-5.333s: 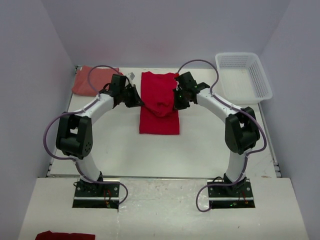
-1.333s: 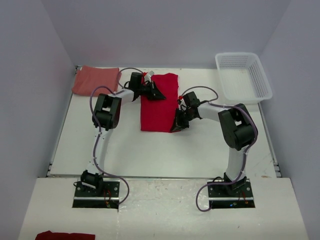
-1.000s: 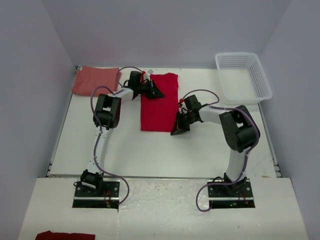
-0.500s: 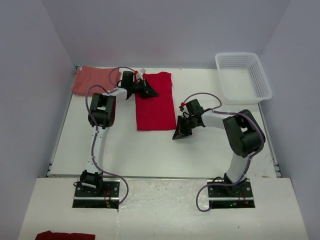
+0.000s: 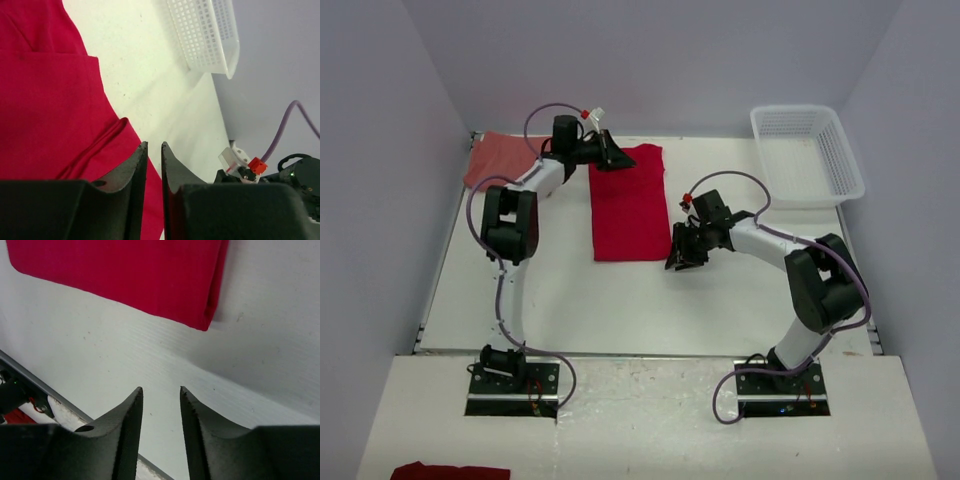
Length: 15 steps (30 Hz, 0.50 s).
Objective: Fold and stack the t-shirts
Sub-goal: Grab one side of the 2/3 rectangular tshirt with both arms
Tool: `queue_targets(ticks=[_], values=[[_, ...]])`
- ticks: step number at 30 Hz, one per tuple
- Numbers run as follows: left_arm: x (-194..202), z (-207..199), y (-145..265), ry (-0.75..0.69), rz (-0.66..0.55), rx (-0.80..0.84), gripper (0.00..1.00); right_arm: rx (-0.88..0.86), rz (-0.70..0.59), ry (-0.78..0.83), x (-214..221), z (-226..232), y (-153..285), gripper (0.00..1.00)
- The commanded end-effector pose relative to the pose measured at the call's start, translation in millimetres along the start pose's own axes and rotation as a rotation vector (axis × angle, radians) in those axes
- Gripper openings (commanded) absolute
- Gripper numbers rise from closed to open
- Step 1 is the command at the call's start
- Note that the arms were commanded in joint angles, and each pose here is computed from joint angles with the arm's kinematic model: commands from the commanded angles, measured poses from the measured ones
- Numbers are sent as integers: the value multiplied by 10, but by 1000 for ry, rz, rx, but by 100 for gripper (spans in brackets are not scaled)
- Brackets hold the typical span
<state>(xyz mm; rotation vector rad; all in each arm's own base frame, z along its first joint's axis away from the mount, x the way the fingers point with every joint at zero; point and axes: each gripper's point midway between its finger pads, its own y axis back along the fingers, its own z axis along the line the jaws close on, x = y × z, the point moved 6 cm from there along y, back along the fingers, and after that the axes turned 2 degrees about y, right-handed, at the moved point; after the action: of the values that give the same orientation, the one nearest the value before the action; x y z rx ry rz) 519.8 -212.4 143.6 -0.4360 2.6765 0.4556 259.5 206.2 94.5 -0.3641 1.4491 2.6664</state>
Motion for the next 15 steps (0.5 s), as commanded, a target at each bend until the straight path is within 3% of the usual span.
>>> queue_targets(ticks=[1,4,7,15], values=[[-144,-486,283,-129,-55,-78,19,11,-55,6,-171,41,94,39],[-176,-773,551,-202,-136,-189,21,-13,-38,-16,-179,23,1,42],[-7,-743,697,-193,-165,-275,23,-35,-49,-36,-212,-14,-65,47],[560,-744,1158,-154,-276,-426,25,-75,-39,-126,-391,-171,-236,48]])
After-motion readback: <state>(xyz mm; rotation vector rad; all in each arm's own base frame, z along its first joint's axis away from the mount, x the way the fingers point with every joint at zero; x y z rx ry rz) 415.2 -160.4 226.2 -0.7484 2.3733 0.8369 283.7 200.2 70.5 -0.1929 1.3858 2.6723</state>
